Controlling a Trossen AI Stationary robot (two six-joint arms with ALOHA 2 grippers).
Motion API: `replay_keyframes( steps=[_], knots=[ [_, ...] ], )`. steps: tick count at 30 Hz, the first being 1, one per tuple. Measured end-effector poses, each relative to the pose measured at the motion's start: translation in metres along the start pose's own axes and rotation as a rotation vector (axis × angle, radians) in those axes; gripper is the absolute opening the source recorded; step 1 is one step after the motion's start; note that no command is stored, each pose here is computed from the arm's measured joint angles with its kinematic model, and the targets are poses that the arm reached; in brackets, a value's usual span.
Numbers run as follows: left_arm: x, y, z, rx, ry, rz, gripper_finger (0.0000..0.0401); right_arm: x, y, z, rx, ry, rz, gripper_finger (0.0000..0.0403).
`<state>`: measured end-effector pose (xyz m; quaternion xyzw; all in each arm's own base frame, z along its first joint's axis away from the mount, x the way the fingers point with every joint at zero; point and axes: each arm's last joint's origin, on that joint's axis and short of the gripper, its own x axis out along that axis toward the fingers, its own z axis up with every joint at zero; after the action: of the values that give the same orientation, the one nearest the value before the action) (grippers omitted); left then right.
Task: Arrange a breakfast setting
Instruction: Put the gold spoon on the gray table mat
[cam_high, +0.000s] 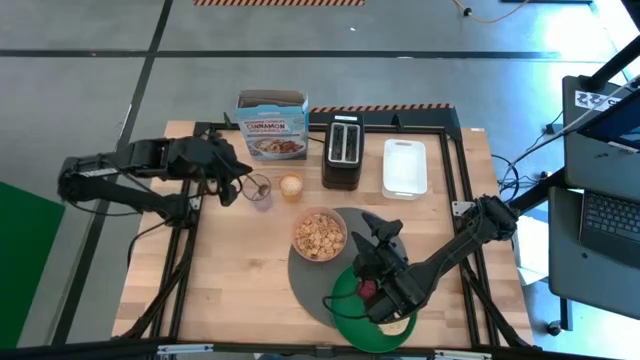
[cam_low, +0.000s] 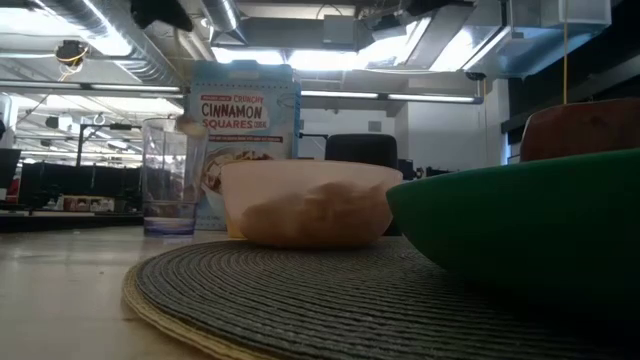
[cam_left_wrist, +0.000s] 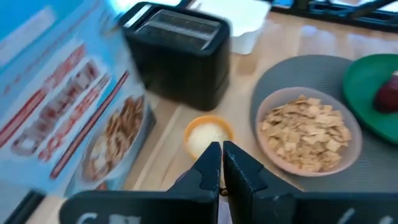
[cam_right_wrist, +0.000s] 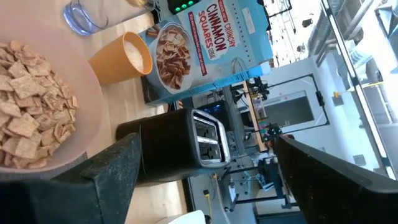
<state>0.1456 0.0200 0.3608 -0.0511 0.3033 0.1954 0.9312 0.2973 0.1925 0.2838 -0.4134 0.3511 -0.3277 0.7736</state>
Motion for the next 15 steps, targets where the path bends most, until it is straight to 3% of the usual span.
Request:
replay_keyframes(
  steps=[7,15],
  knots=[
    [0.021,-0.029,0.029,0.135,0.019,-0.076,0.0002,-0.006,-0.002,-0.001,-0.054,-0.011,0.013,0.0341],
    [0.044,-0.049,0.070,0.243,0.060,-0.051,0.0001,-0.013,-0.001,-0.002,-0.085,-0.040,0.007,0.0341]
  ],
)
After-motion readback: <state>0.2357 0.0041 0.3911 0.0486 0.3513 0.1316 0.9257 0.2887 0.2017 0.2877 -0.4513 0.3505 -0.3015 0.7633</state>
